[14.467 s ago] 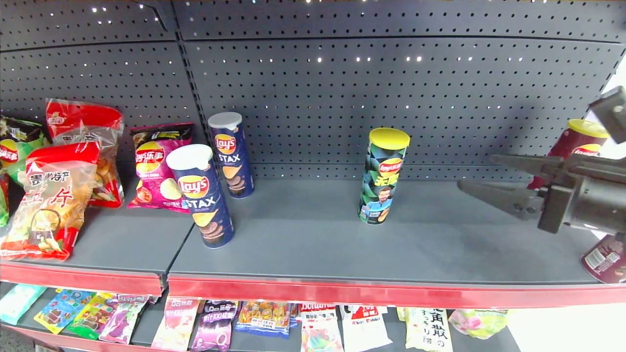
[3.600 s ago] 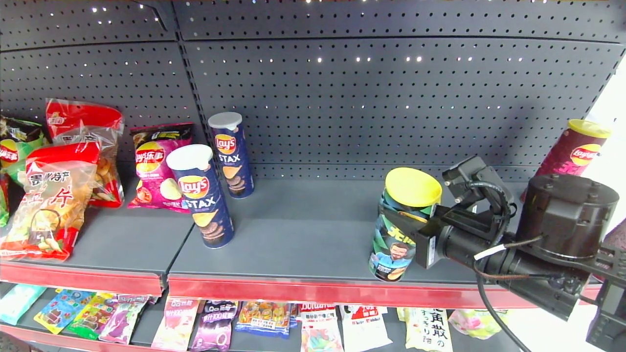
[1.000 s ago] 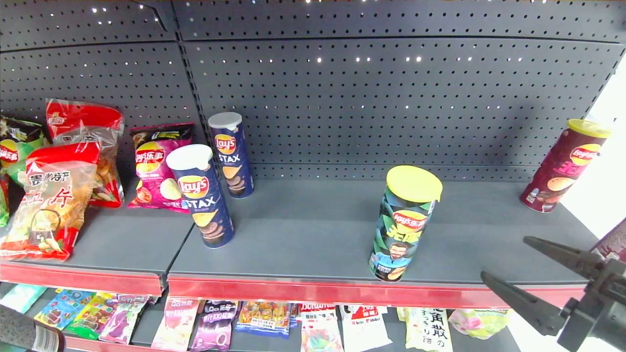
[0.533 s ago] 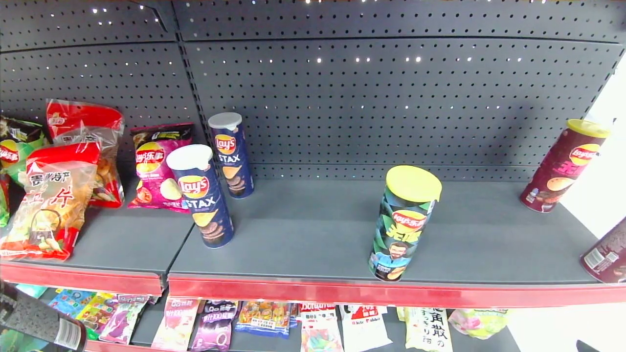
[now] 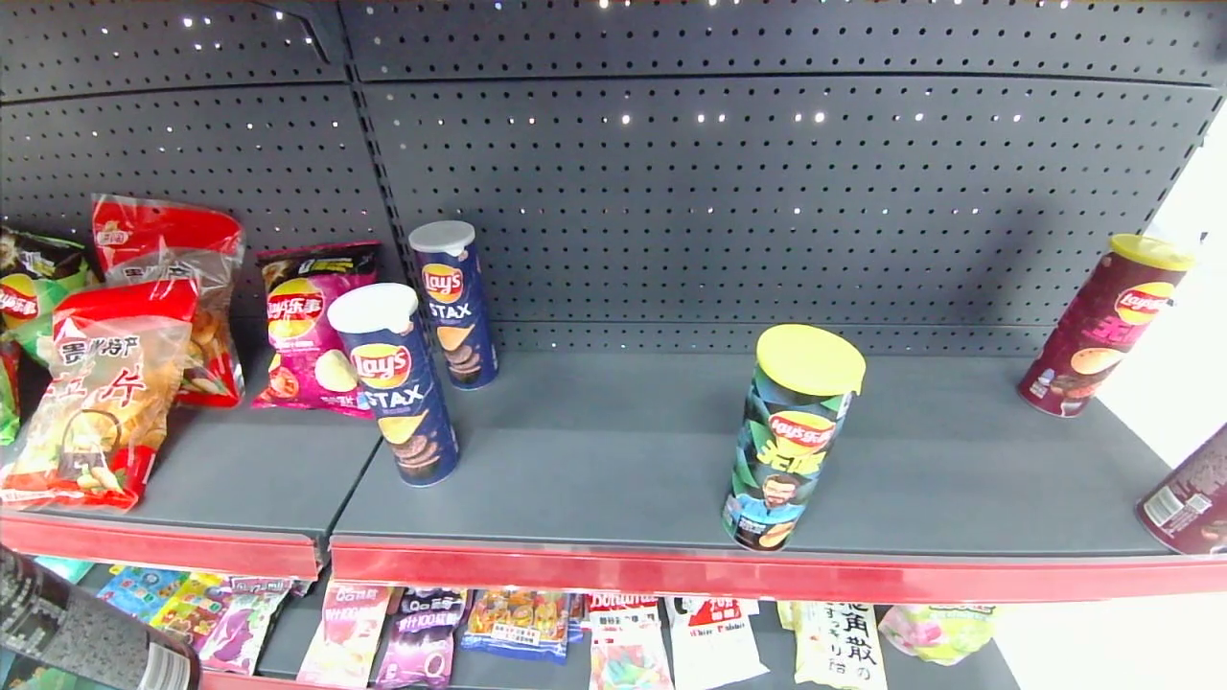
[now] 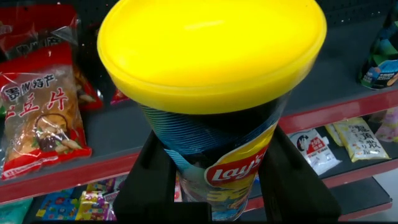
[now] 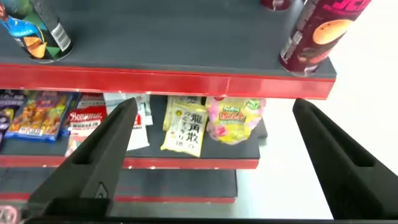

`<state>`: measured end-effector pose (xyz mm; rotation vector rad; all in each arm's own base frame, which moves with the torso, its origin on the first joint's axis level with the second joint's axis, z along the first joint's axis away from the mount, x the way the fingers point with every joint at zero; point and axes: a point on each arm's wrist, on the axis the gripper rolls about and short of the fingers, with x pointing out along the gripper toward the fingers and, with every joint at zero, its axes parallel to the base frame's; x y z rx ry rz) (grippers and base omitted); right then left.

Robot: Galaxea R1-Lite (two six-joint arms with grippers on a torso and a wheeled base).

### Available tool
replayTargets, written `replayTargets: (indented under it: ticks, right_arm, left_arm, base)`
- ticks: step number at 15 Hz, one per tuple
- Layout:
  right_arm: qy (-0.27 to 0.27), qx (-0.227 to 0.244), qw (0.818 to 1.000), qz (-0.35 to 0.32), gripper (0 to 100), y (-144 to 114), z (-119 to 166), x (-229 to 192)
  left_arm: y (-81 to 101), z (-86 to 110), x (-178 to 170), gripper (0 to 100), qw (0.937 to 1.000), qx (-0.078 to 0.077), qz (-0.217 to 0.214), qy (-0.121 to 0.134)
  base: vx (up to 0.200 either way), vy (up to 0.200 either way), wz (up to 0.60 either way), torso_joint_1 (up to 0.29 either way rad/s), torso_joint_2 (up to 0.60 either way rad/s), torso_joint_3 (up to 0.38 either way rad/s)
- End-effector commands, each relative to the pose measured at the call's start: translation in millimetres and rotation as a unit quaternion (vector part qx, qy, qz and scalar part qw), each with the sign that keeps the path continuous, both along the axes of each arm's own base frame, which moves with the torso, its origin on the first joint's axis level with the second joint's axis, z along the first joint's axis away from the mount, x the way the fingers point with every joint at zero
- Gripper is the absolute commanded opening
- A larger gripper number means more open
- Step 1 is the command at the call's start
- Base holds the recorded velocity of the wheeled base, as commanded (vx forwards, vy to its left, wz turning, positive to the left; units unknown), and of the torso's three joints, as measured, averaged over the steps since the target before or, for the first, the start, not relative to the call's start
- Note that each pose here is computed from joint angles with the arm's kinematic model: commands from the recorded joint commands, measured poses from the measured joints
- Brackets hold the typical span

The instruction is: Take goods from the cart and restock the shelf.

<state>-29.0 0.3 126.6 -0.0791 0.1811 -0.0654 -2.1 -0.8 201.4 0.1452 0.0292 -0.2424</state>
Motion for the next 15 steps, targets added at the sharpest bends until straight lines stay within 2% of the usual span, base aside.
replayTargets:
  ticks: [1, 4, 6, 9, 12, 14, 15]
  right_arm:
    - [-0.045, -0.01, 0.999, 0.017, 100, -1, -28, -8]
    - [-0.08, 0.005, 0.996, 0.023, 100, -1, -41, 1]
    - [-0.083, 0.015, 0.996, 0.024, 100, -1, -44, 2]
    - [-0.087, 0.011, 0.996, 0.027, 100, -1, -44, 3]
    - [-0.091, 0.042, 0.995, -0.003, 100, -2, -45, 3]
    - [-0.093, 0.001, 0.996, 0.003, 100, -2, -44, 3]
    - [-0.091, -0.002, 0.996, 0.012, 100, -1, -44, 3]
  left_arm:
    - [0.0, -1.7, 0, 0, 1.0, -0.001, -0.001, 0.002]
    - [-0.2, -1.7, 0, 0, 1.0, -0.005, -0.005, 0.003]
    - [-0.2, -1.7, 0, 0, 1.0, -0.006, -0.005, 0.002]
    - [-0.3, -0.7, -1, 0, 0.9998, -0.016, -0.009, 0.002]
    - [0.0, -0.7, -3, 0, 0.9998, -0.017, -0.009, -0.002]
    - [0.1, -0.7, -3, 0, 0.9998, -0.017, -0.008, -0.003]
    - [0.0, -0.7, -3, 0, 0.9998, -0.016, -0.009, -0.002]
  base:
    - [0.0, 0.0, 0.0, 0.0, 0.0, 0.0]
    - [0.0, 0.0, 0.0, 0.0, 0.0, 0.0]
    - [0.0, 0.0, 0.0, 0.0, 0.0, 0.0]
    - [0.0, 0.0, 0.0, 0.0, 0.0, 0.0]
    - [0.0, 0.0, 0.0, 0.0, 0.0, 0.0]
    - [0.0, 0.0, 0.0, 0.0, 0.0, 0.0]
    - [0.0, 0.0, 0.0, 0.0, 0.0, 0.0]
